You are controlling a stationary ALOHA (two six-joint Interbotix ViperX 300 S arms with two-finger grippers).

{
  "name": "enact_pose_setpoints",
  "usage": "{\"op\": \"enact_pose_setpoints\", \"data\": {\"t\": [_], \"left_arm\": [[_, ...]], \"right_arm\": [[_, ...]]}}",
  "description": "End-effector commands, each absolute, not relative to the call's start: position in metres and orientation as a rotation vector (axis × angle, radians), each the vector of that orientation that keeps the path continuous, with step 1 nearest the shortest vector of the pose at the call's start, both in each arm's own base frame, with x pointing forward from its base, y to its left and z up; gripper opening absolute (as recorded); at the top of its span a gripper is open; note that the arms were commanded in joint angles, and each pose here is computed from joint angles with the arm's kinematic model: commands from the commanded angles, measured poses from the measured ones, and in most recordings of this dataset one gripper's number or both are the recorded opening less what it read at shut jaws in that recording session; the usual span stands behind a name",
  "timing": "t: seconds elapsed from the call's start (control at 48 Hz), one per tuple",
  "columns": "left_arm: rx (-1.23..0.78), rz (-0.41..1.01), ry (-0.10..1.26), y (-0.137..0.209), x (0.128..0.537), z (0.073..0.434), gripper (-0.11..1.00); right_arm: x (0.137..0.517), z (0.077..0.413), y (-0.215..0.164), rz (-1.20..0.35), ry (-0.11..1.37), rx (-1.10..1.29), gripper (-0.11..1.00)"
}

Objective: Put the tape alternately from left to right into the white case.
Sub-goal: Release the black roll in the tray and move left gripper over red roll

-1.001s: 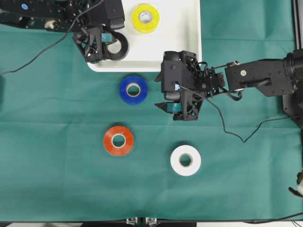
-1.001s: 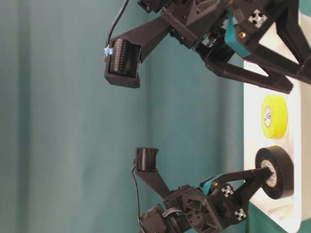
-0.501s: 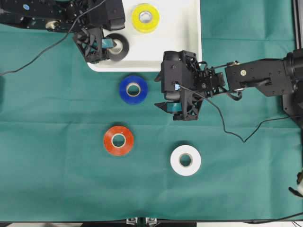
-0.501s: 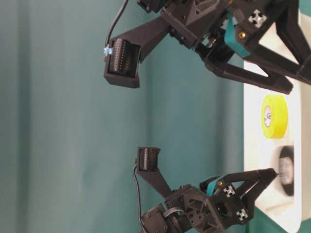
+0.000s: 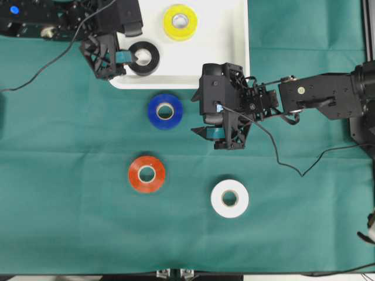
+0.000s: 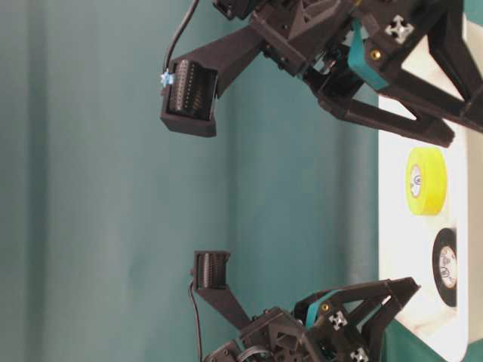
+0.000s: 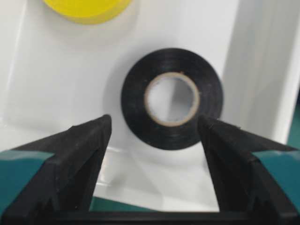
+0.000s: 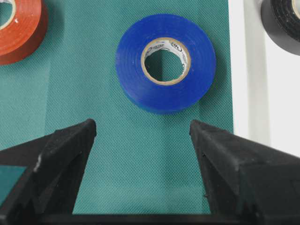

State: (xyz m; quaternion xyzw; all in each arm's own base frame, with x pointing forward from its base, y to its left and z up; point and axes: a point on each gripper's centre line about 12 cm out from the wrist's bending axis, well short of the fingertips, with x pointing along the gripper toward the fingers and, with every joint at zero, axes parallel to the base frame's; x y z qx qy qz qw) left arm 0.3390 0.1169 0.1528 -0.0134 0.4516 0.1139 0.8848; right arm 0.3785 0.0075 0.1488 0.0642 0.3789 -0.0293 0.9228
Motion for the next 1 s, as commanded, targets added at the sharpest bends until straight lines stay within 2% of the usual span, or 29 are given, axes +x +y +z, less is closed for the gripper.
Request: {"op": "enact_pose_setpoints", "data": {"t": [0.0,0.501,0.98], "left_arm": [[-0.011,0.215,0.900,0.106,0.342,0.166,0.95],[0.037,-0.004,0.890,0.010,0.346,0.168,0.94],[-0.068,-0.050,0.914,-0.037,0.339,0.162,0.94]], "right_arm": [[0.381,0.157,0.009,-0.051,0.750,0.128,0.84],[0.381,0.156,0.009,-0.052,0.751,0.131,0.84],[0.382,0.157,0.009,-0.049,0.743,0.134,0.84]]}}
